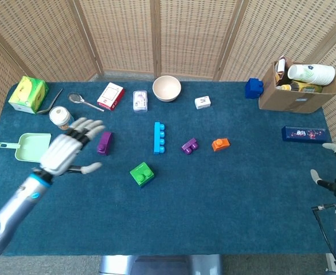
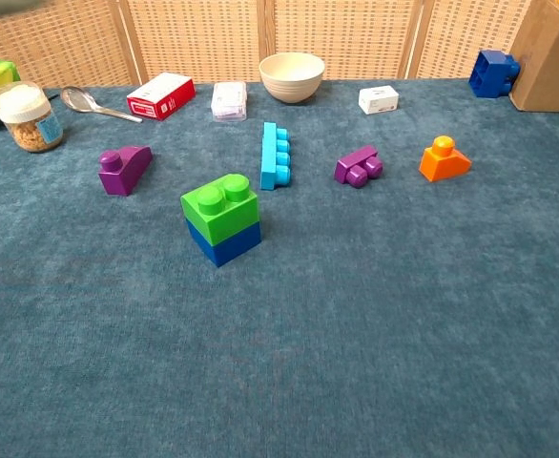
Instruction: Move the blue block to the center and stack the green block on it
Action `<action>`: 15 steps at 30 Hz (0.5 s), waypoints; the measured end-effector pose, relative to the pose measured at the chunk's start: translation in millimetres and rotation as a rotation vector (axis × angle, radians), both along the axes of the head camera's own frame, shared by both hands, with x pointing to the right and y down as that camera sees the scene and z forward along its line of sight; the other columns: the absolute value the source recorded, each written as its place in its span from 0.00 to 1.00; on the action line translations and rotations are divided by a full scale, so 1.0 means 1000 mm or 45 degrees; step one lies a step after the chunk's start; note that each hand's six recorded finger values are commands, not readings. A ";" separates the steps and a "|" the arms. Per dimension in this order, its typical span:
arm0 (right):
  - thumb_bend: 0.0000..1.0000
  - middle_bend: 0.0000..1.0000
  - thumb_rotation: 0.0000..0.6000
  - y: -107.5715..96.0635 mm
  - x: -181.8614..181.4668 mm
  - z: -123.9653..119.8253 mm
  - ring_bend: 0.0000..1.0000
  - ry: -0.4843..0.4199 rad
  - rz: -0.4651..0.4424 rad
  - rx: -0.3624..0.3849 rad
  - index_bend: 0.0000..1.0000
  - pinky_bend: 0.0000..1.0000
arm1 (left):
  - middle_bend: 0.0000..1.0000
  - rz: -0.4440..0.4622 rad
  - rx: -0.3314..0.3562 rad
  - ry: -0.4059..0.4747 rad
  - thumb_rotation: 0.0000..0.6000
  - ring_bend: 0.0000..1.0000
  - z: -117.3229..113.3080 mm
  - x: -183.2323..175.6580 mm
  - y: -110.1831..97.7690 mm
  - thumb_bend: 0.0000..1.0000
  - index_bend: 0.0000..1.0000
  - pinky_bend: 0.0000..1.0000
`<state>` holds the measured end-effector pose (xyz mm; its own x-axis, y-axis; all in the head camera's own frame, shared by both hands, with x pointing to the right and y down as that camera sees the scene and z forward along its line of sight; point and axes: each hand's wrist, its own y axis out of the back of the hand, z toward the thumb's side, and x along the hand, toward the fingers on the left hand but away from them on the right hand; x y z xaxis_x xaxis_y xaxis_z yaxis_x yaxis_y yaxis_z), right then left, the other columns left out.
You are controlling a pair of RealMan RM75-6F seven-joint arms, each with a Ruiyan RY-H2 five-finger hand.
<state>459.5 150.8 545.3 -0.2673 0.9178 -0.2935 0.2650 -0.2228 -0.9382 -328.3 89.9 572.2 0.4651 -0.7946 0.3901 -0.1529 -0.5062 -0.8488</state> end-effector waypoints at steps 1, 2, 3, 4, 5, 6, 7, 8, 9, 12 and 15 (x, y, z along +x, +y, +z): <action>0.23 0.15 1.00 -0.001 -0.002 0.002 0.00 0.004 -0.014 -0.008 0.26 0.00 | 0.00 -0.039 -0.005 -0.025 0.00 0.00 -0.003 -0.013 0.004 0.21 0.06 0.00; 0.23 0.15 1.00 -0.002 -0.005 0.003 0.00 0.011 -0.031 -0.015 0.26 0.00 | 0.00 -0.090 -0.014 -0.057 0.00 0.00 -0.008 -0.031 0.010 0.21 0.06 0.00; 0.23 0.15 1.00 -0.002 -0.006 0.004 0.00 0.017 -0.043 -0.020 0.26 0.00 | 0.00 -0.129 -0.020 -0.080 0.00 0.00 -0.011 -0.043 0.015 0.21 0.06 0.00; 0.23 0.15 1.00 -0.003 -0.008 0.005 0.00 0.024 -0.056 -0.024 0.26 0.00 | 0.00 -0.166 -0.026 -0.101 0.00 0.00 -0.014 -0.055 0.021 0.21 0.06 0.00; 0.23 0.15 1.00 -0.004 -0.010 0.006 0.00 0.032 -0.072 -0.028 0.26 0.00 | 0.00 -0.216 -0.034 -0.125 0.00 0.00 -0.017 -0.070 0.028 0.21 0.07 0.00; 0.23 0.15 1.00 -0.004 -0.012 0.007 0.00 0.036 -0.086 -0.032 0.26 0.00 | 0.00 -0.254 -0.040 -0.139 0.00 0.00 -0.020 -0.080 0.034 0.21 0.07 0.00; 0.23 0.15 1.00 -0.004 -0.014 0.008 0.00 0.037 -0.099 -0.036 0.26 0.00 | 0.00 -0.293 -0.045 -0.151 0.00 0.00 -0.022 -0.091 0.040 0.21 0.07 0.00; 0.23 0.15 1.00 -0.004 -0.017 0.009 0.00 0.037 -0.116 -0.043 0.26 0.00 | 0.00 -0.344 -0.052 -0.167 0.00 0.00 -0.026 -0.104 0.048 0.21 0.08 0.00; 0.23 0.15 1.00 -0.004 -0.019 0.010 0.00 0.037 -0.128 -0.048 0.26 0.00 | 0.00 -0.382 -0.056 -0.178 0.00 0.00 -0.028 -0.114 0.054 0.21 0.08 0.00; 0.23 0.15 1.00 -0.002 -0.024 0.014 0.00 0.046 -0.162 -0.070 0.26 0.00 | 0.00 -0.496 -0.077 -0.212 0.00 0.00 -0.037 -0.144 0.075 0.21 0.08 0.00; 0.23 0.15 1.00 0.003 -0.028 0.016 0.00 0.051 -0.187 -0.088 0.26 0.00 | 0.00 -0.596 -0.100 -0.258 0.00 0.00 -0.043 -0.172 0.097 0.21 0.08 0.00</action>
<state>431.7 153.5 561.7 -0.1447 0.9259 -0.3489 0.1872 -0.3206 -0.9285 -500.3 186.4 529.0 -0.0245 -0.8644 0.5021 -0.2147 -0.4860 -0.8472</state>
